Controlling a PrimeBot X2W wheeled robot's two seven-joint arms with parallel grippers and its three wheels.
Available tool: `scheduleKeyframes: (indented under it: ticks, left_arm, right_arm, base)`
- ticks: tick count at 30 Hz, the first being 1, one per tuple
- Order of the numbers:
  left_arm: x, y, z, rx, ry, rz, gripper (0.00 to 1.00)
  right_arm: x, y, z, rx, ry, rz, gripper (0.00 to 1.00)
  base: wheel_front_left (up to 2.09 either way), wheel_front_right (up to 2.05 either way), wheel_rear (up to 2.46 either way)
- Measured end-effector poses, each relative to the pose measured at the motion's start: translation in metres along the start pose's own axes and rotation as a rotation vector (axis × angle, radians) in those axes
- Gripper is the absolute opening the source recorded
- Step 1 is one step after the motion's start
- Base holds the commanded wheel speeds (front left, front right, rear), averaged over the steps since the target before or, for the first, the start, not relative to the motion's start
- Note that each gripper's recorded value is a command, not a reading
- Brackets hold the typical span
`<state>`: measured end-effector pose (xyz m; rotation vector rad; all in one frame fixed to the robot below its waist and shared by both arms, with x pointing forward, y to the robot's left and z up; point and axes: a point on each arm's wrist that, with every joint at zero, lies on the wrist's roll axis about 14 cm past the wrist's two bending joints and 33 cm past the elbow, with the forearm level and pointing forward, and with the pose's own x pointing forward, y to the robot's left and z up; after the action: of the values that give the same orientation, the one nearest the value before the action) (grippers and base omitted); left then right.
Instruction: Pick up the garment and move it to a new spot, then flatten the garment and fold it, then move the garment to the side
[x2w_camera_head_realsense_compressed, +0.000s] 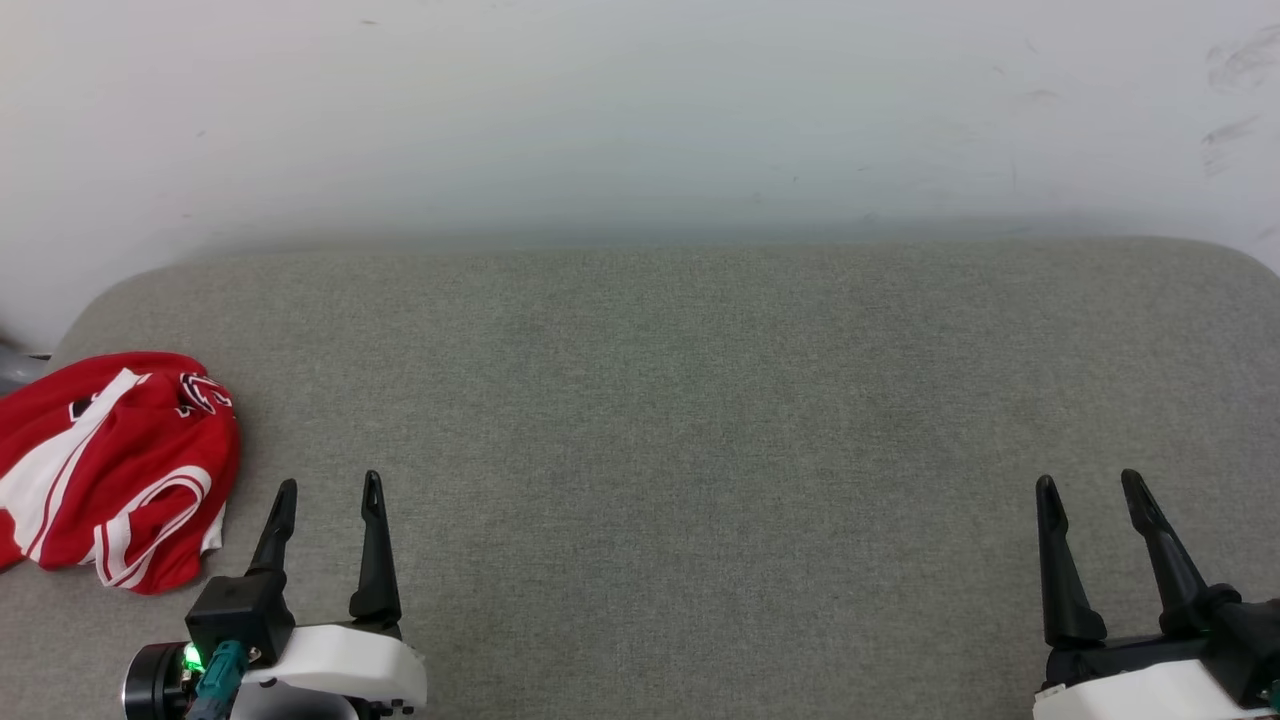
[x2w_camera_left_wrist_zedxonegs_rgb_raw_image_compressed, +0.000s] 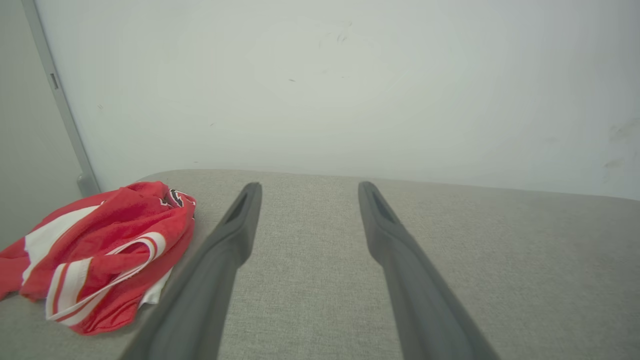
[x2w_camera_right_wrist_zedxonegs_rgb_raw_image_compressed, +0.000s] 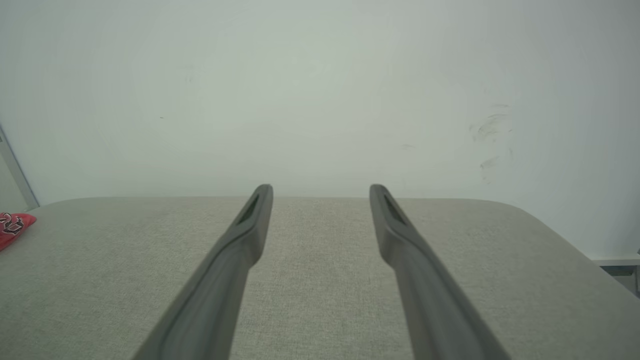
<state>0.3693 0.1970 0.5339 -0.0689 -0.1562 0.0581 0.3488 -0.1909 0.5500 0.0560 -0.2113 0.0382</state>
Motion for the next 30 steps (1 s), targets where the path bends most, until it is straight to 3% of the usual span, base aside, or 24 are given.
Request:
scheduleKeyframes:
  ticks: [12, 30]
  left_arm:
    - [-0.002, 0.000, -0.004, 0.050, 0.004, -0.018, 1.00]
    - [-0.003, 0.001, -0.011, 0.018, 0.025, -0.017, 1.00]
  right_arm:
    - [-0.001, 0.007, 0.002, -0.012, -0.017, 0.022, 1.00]
    - [-0.004, -0.001, -0.009, 0.063, 0.014, -0.013, 1.00]
  base:
    - [0.00, 0.00, 0.00]
    - [0.00, 0.00, 0.00]
